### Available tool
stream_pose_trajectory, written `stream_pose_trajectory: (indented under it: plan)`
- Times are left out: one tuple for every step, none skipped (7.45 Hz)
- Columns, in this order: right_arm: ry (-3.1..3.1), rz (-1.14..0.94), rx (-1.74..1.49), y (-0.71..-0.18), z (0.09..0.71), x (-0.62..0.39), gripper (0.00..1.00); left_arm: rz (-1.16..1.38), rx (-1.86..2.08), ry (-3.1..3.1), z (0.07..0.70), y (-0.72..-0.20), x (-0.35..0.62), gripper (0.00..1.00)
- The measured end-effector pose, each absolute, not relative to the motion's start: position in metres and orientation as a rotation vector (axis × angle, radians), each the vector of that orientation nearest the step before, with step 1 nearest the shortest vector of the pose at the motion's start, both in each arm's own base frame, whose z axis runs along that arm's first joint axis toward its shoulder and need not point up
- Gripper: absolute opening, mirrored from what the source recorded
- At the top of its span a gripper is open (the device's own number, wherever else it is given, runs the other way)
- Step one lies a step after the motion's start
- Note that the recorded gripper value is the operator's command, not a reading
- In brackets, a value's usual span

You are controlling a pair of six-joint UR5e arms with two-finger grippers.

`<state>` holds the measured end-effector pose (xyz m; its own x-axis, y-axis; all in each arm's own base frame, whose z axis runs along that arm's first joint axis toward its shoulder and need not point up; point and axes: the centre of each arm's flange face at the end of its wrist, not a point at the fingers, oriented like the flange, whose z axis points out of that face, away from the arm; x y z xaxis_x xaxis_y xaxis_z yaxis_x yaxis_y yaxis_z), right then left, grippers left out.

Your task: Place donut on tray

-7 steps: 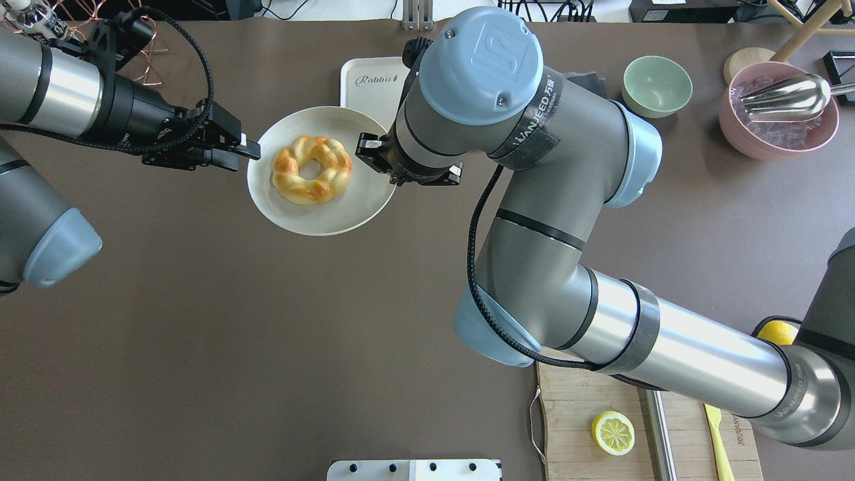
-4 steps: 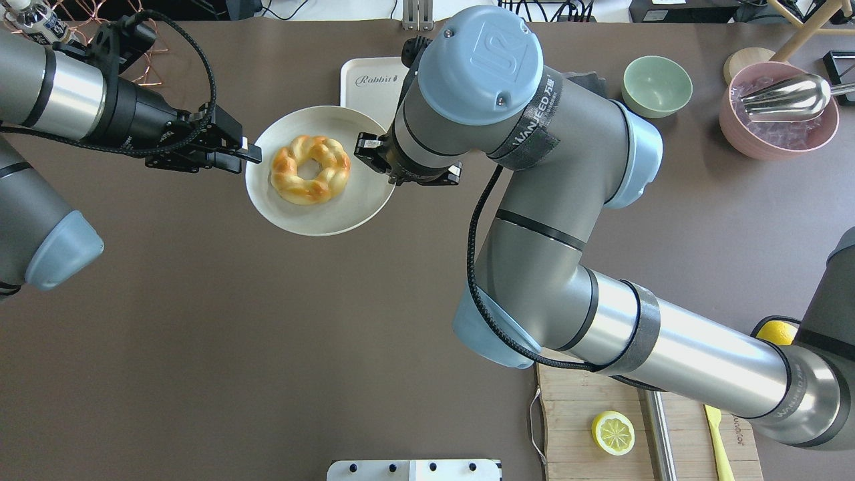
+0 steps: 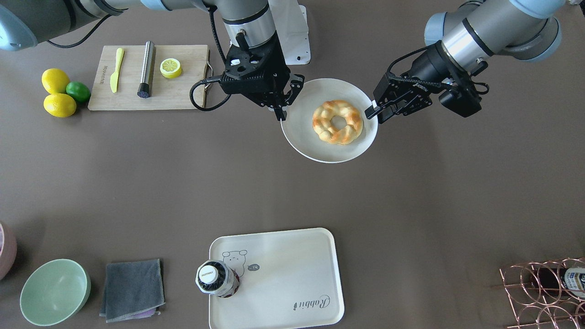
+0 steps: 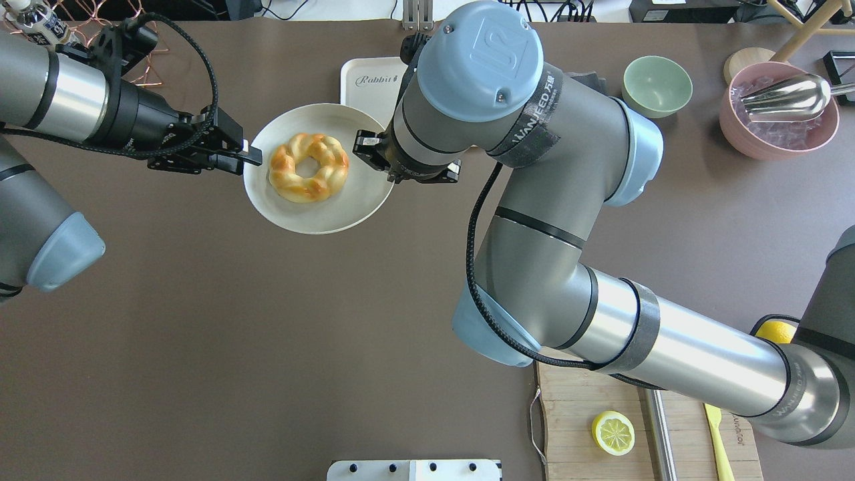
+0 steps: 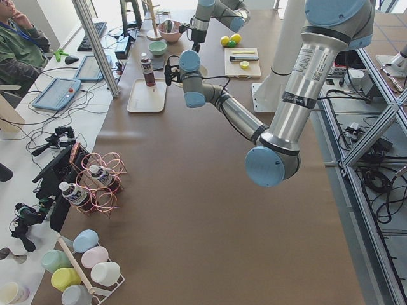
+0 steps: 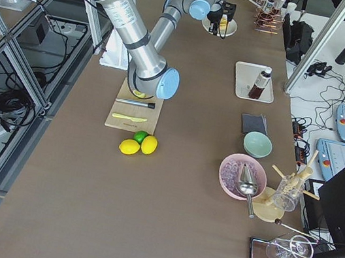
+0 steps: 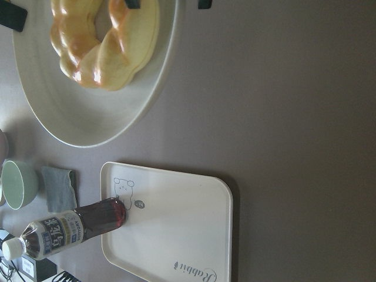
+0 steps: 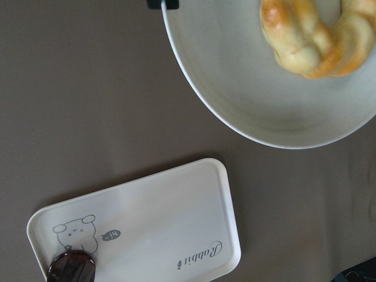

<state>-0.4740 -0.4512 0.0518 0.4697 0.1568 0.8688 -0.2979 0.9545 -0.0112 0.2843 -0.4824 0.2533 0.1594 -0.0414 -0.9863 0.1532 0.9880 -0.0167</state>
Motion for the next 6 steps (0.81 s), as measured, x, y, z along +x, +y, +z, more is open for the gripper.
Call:
stream_pose_trajectory:
  plan:
    - [-1.046, 0.281, 0.15, -0.4522, 0.0518, -0.4734, 0.0, -0.138, 0.093, 1.404, 0.2539, -0.4818, 0.2853, 0.0]
    - [-1.046, 0.281, 0.151, -0.4531, 0.0518, -0.4727, 0.0, -0.138, 0.092, 1.403, 0.2544, -0.4818, 0.2858, 0.0]
    - [-1.046, 0.28, 0.153, -0.4545, 0.0517, -0.471, 0.0, -0.138, 0.091, 1.403, 0.2546, -0.4818, 0.286, 0.0]
    - [-1.046, 0.279, 0.154, -0.4555, 0.0517, -0.4697, 0.0, -0.139, 0.09, 1.401, 0.2553, -0.4819, 0.2862, 0.0]
    - [-1.048, 0.277, 0.155, -0.4557, 0.0511, -0.4688, 0.29, -0.139, 0.091, 1.402, 0.2553, -0.482, 0.2859, 0.0]
    - [-1.052, 0.276, 0.157, -0.4555, 0.0503, -0.4681, 0.67, -0.14, 0.091, 1.401, 0.2552, -0.4823, 0.2858, 0.0]
